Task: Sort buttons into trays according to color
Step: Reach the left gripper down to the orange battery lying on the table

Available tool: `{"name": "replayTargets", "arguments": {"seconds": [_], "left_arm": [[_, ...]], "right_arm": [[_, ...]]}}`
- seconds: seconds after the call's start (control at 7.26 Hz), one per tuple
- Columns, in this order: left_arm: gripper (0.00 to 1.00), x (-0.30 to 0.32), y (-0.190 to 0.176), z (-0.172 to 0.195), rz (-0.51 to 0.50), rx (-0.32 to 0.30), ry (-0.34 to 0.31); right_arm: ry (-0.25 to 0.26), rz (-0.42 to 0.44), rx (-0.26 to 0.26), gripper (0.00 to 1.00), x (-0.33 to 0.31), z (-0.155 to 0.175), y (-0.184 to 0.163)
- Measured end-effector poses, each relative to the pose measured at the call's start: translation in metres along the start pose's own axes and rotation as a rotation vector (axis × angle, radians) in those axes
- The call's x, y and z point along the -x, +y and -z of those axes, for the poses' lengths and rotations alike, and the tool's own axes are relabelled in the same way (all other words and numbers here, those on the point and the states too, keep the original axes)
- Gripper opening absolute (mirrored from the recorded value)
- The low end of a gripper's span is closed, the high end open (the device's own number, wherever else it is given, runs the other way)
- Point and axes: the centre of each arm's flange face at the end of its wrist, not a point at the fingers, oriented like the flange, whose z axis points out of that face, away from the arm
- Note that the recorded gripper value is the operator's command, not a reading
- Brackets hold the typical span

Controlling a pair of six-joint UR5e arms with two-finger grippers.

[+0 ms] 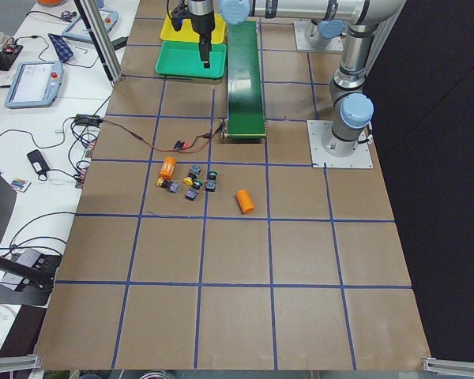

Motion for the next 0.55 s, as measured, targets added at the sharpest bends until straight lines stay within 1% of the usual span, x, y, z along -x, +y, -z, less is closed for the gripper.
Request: {"name": "replayTargets", "arguments": {"seconds": [0.14, 0.28, 0.41, 0.55], "left_arm": [[1.0, 0.058, -0.006, -0.021, 0.033, 0.044, 0.014], [1.0, 0.116, -0.006, -0.049, 0.015, 0.082, 0.037], [1.0, 0.17, -0.009, -0.078, -0.049, 0.08, 0.055], [1.0, 0.222, -0.008, -0.104, -0.118, 0.06, 0.061]], "right_arm": [[0.004, 0.0, 0.003, 1.0, 0.0, 0.001, 0.002], [0.009, -0.001, 0.001, 1.0, -0.001, 0.003, 0.005], [0.012, 0.001, 0.002, 1.0, -0.001, 0.002, 0.005], [0.013, 0.004, 0.003, 1.0, -0.002, -0.001, 0.005]]}}
